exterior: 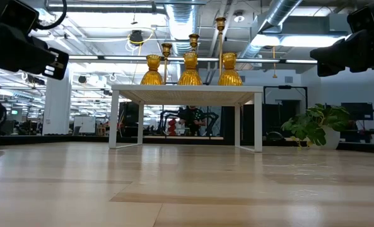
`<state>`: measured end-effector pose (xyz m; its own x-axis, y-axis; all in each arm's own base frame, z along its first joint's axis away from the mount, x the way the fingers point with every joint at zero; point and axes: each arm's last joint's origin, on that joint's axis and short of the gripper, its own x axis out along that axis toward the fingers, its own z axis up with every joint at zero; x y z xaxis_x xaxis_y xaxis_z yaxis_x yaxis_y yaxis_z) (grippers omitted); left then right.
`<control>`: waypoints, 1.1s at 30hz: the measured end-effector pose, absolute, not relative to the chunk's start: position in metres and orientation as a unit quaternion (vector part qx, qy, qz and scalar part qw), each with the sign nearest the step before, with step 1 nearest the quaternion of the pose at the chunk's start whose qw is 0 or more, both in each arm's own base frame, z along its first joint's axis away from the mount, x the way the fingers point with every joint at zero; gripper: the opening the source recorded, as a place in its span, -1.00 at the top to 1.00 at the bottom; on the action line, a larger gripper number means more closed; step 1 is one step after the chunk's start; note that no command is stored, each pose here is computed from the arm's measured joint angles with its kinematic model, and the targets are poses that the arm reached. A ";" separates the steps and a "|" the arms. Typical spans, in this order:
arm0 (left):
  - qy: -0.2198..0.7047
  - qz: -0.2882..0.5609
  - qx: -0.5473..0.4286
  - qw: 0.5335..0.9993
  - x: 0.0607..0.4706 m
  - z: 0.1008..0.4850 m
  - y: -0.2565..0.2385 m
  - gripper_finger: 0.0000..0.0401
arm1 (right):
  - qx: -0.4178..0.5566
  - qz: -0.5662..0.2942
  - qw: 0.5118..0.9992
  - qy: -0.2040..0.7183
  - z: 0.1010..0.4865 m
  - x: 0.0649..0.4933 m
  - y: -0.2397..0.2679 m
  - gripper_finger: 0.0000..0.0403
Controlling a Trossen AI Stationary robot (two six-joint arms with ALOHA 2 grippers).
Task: Pick & Place candle stick holders
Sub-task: Return to Home Position
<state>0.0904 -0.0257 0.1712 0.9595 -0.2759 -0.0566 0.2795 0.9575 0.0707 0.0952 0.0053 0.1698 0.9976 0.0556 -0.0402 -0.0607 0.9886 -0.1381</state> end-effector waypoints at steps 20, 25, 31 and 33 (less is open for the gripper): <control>0.020 -0.140 0.038 0.989 0.090 0.172 -0.026 0.96 | -0.070 0.029 0.997 0.018 0.170 0.095 0.005 1.00; 0.018 -0.140 0.038 0.989 0.090 0.172 -0.026 0.96 | -0.070 0.029 0.997 0.018 0.170 0.095 0.005 1.00; 0.016 -0.140 0.038 0.989 0.090 0.172 -0.026 0.96 | -0.070 0.029 0.997 0.018 0.170 0.095 0.005 1.00; 0.016 -0.140 0.038 0.989 0.091 0.173 -0.026 0.96 | -0.070 0.029 0.997 0.018 0.170 0.095 0.005 1.00</control>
